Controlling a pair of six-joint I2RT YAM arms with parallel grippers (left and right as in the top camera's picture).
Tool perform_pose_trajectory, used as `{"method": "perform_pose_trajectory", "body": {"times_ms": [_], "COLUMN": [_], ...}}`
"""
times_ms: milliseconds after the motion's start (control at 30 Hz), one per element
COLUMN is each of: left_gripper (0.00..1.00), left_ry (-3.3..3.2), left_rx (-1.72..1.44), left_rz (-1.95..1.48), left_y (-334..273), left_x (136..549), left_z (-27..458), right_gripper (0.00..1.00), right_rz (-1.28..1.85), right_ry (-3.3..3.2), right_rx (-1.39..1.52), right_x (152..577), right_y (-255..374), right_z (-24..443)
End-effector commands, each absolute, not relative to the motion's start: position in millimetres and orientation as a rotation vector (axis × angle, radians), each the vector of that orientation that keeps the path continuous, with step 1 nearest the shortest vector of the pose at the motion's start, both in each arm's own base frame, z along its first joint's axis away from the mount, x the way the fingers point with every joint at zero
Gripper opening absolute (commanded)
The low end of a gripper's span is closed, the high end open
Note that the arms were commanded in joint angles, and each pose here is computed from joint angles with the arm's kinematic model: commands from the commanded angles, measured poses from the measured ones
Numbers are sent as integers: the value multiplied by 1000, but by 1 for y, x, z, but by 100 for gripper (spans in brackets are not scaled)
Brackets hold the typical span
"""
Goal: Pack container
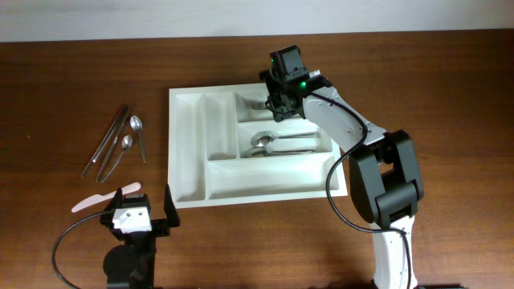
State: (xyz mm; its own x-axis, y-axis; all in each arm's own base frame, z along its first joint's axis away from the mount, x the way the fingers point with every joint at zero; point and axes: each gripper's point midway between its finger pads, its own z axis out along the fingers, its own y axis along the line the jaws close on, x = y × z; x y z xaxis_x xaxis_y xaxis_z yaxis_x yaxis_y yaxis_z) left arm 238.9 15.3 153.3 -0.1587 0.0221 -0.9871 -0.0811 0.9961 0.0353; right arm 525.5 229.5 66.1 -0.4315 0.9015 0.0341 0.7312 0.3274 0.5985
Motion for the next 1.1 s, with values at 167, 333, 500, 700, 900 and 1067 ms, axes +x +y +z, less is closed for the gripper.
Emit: {"method": "perform_pose_trajectory", "body": {"times_ms": [167, 333, 500, 700, 900, 1067], "left_gripper": [99, 99, 99, 99, 99, 99], "left_ry": [1727, 1727, 1727, 1727, 1727, 1727], "left_rx": [-25, -25, -26, -25, -25, -25], "left_rz": [94, 94, 95, 94, 94, 94], "left_y": [14, 14, 14, 14, 14, 14], "left_x": [239, 239, 239, 239, 239, 239], "left_z": [151, 151, 151, 151, 151, 151], "right_gripper": [99, 99, 99, 99, 99, 99], "right_rz": [808, 625, 175, -448, -791, -567], "right_ry": [2371, 2376, 2373, 2366, 2342, 2476], "right_rx": [1007, 632, 222, 44, 200, 244], "right_x": [546, 562, 573, 571, 560, 552], "right_y": [241, 224, 160, 46, -61, -102], "right_z": [98, 131, 163, 181, 194, 168]}}
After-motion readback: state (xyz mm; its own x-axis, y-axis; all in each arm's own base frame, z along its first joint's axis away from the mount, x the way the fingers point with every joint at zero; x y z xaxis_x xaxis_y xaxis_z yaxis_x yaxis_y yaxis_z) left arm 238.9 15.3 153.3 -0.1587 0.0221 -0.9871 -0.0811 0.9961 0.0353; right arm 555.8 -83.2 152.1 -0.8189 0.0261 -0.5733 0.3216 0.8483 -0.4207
